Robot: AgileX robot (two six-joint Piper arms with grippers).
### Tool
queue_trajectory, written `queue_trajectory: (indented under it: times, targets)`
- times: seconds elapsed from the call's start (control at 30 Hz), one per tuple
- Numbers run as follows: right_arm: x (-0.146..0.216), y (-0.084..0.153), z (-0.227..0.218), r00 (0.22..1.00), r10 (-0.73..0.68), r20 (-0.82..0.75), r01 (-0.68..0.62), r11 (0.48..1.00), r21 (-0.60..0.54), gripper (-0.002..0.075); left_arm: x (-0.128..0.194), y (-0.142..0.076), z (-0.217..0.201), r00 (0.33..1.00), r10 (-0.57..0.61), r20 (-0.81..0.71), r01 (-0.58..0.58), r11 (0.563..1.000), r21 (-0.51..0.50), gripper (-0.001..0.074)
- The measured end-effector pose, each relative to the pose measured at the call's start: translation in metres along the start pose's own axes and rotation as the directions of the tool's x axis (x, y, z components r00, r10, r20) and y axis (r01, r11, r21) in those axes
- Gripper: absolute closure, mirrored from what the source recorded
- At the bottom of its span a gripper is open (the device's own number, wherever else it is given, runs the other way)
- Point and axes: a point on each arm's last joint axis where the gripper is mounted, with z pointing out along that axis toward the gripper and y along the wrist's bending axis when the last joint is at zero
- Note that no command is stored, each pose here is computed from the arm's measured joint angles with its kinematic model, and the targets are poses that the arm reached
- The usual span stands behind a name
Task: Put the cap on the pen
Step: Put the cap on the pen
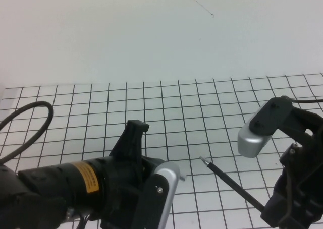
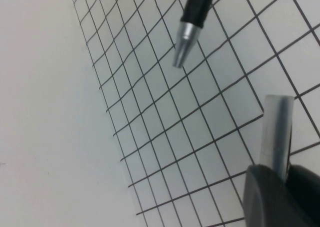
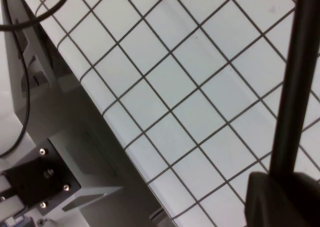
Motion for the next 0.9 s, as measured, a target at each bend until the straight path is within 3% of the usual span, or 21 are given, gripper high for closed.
queue_trajectory:
  times: [0.33,0.6,0.77,0.8,0.83,0.9]
  targets:
    - [0.005,0.006,0.012,0.999,-0.006,-0.036,0.005,0.999,-0.043,0.0729,0.000,0.000,0.000,1.000,0.018,-0.001,-0.018,1.000,0.000,0.0734]
    - [0.012,0.017,0.029,0.994,-0.062,-0.094,0.056,0.996,-0.065,0.0729,0.001,-0.009,0.000,0.999,0.043,-0.008,-0.042,0.994,0.098,0.0734]
    - [0.011,0.016,0.030,0.994,-0.069,-0.088,0.064,0.996,-0.057,0.0729,-0.005,-0.011,0.000,0.999,0.050,0.018,-0.052,0.993,0.105,0.0734]
    - [0.011,0.015,0.031,0.994,-0.067,-0.091,0.062,0.996,-0.057,0.0729,-0.008,-0.012,0.000,0.998,0.053,0.027,-0.056,0.993,0.107,0.0697]
    - [0.010,0.015,0.032,0.993,-0.072,-0.094,0.066,0.996,-0.058,0.0729,-0.010,-0.012,0.000,0.997,0.063,0.035,-0.067,0.992,0.109,0.0734]
    - [0.008,0.012,0.036,0.992,-0.070,-0.103,0.065,0.996,-0.054,0.0729,-0.011,-0.013,-0.001,0.996,0.076,0.042,-0.080,0.991,0.110,0.0734]
